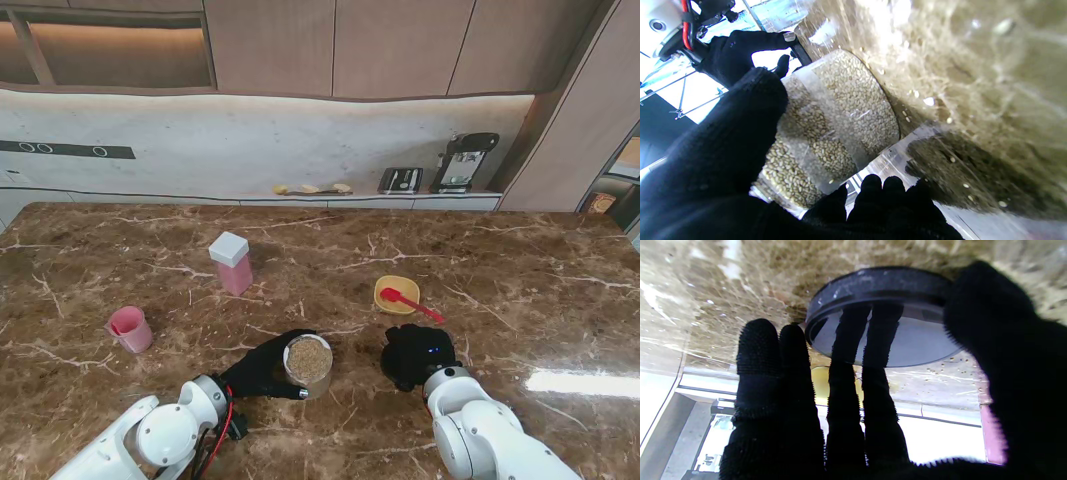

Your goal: Measure grain into the airtight container

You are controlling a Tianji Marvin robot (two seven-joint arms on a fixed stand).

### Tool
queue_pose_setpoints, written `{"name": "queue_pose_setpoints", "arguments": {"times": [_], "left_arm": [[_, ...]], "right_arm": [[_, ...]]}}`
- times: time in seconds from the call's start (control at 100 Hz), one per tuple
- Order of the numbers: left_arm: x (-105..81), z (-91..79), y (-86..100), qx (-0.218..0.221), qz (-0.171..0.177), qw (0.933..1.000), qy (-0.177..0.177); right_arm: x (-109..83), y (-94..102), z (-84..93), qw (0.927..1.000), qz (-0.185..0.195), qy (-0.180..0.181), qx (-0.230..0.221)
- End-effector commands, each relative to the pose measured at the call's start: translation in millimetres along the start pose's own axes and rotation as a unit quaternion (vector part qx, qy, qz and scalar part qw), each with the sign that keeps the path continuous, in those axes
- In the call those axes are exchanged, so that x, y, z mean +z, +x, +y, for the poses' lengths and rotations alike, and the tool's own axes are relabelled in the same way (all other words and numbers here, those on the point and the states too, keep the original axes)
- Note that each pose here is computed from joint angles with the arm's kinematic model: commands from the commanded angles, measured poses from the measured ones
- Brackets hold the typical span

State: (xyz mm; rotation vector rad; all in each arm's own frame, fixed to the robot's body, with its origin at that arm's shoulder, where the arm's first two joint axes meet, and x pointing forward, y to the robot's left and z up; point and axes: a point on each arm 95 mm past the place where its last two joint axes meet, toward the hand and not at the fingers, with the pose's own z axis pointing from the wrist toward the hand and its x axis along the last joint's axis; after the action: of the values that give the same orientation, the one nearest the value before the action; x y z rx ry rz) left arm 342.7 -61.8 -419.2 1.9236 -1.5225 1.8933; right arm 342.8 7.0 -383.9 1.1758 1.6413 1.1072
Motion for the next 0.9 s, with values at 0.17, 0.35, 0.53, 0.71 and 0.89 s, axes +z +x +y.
{"name": "queue_pose_setpoints", "arguments": {"times": [0.17, 0.35, 0.53, 0.71, 0.89], "left_arm": [[-7.4, 16.9, -14.7, -0.008, -0.024, 0.9995, -0.017], [-7.4, 17.2, -14.8, -0.009, -0.025, 0.9995, -0.018], [-7.5, 17.6, -14.6, -0.01, -0.025, 0.9995, -0.018], [-7.6, 17.6, -14.6, -0.01, -0.025, 0.9995, -0.019], [-7.7, 17.7, -14.7, -0.011, -0.025, 0.9995, -0.019]], "right_arm": [[-9.4, 5.6, -33.4, 0.9981, 0.005, 0.061, 0.005], [-10.2, 7.2, -34.7, 0.998, 0.005, 0.062, 0.013], [-9.7, 8.9, -33.0, 0.9988, 0.011, 0.042, 0.024], [-8.7, 8.2, -22.7, 0.9991, 0.019, 0.017, 0.035], [-9.3, 7.6, -7.9, 0.9986, 0.024, 0.001, 0.048]]}}
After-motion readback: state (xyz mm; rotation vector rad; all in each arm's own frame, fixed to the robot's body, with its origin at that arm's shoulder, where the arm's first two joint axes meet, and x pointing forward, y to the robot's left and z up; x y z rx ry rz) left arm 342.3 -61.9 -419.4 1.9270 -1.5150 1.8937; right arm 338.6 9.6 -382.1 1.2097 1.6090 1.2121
